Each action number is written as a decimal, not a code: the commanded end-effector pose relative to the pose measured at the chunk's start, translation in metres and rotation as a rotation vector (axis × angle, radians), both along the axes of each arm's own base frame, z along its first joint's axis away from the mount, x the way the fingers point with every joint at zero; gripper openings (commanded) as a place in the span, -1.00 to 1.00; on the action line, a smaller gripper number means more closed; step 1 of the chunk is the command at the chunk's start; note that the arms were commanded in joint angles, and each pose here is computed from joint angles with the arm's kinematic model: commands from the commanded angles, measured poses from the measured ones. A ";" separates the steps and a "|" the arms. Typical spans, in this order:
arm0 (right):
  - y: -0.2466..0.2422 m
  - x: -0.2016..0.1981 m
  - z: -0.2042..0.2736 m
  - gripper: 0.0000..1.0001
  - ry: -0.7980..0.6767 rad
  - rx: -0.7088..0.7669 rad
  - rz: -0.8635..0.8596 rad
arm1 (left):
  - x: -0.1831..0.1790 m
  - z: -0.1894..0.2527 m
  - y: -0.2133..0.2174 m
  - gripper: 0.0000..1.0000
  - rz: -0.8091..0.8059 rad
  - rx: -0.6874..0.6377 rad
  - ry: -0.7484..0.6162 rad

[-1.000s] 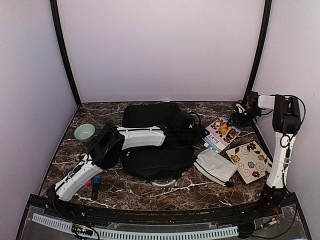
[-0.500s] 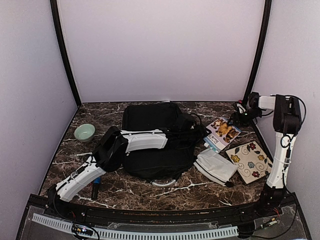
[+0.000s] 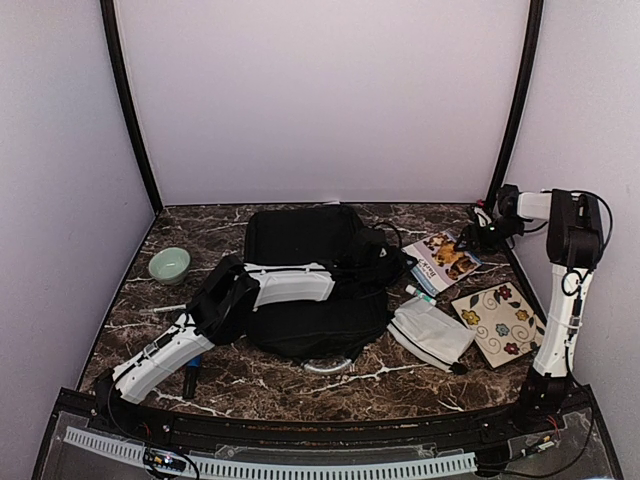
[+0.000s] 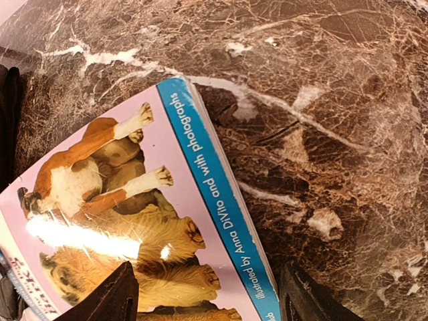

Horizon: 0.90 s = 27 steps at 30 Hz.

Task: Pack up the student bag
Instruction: Grab the book at the center of the board, then pass from the left arm to the right

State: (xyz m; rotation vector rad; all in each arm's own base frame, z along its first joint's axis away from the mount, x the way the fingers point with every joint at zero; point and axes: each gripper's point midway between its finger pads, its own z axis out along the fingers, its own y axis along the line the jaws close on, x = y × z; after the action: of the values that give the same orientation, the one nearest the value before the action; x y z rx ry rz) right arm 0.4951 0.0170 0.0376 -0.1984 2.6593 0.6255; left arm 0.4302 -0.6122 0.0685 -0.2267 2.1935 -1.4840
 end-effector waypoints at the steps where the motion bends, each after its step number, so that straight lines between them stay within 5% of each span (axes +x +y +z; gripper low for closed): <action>1: 0.005 -0.008 0.003 0.43 0.015 0.016 -0.015 | 0.013 0.020 0.001 -0.62 0.012 -0.055 -0.105; 11: -0.007 -0.010 0.108 0.48 -0.207 0.044 -0.101 | 0.000 0.099 -0.002 -1.00 -0.062 -0.181 -0.324; 18: 0.014 -0.041 0.200 0.55 -0.393 0.119 -0.056 | -0.023 0.207 0.013 -1.00 -0.101 -0.329 -0.558; 24: 0.043 -0.078 0.286 0.55 -0.576 0.205 0.054 | -0.045 0.273 0.044 -1.00 -0.124 -0.322 -0.693; 25: 0.047 -0.085 0.301 0.58 -0.609 0.219 0.075 | -0.047 0.282 0.051 -1.00 -0.126 -0.315 -0.705; 27: 0.050 -0.096 0.325 0.96 -0.658 0.224 0.089 | -0.051 0.294 0.065 -1.00 -0.140 -0.277 -0.711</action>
State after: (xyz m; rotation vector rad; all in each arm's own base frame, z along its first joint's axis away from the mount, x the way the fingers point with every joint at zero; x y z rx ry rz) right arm 0.4228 0.0489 0.3129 -0.2963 2.0700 0.6622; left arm 0.4014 -0.5900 0.2200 0.2105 1.7633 -1.5855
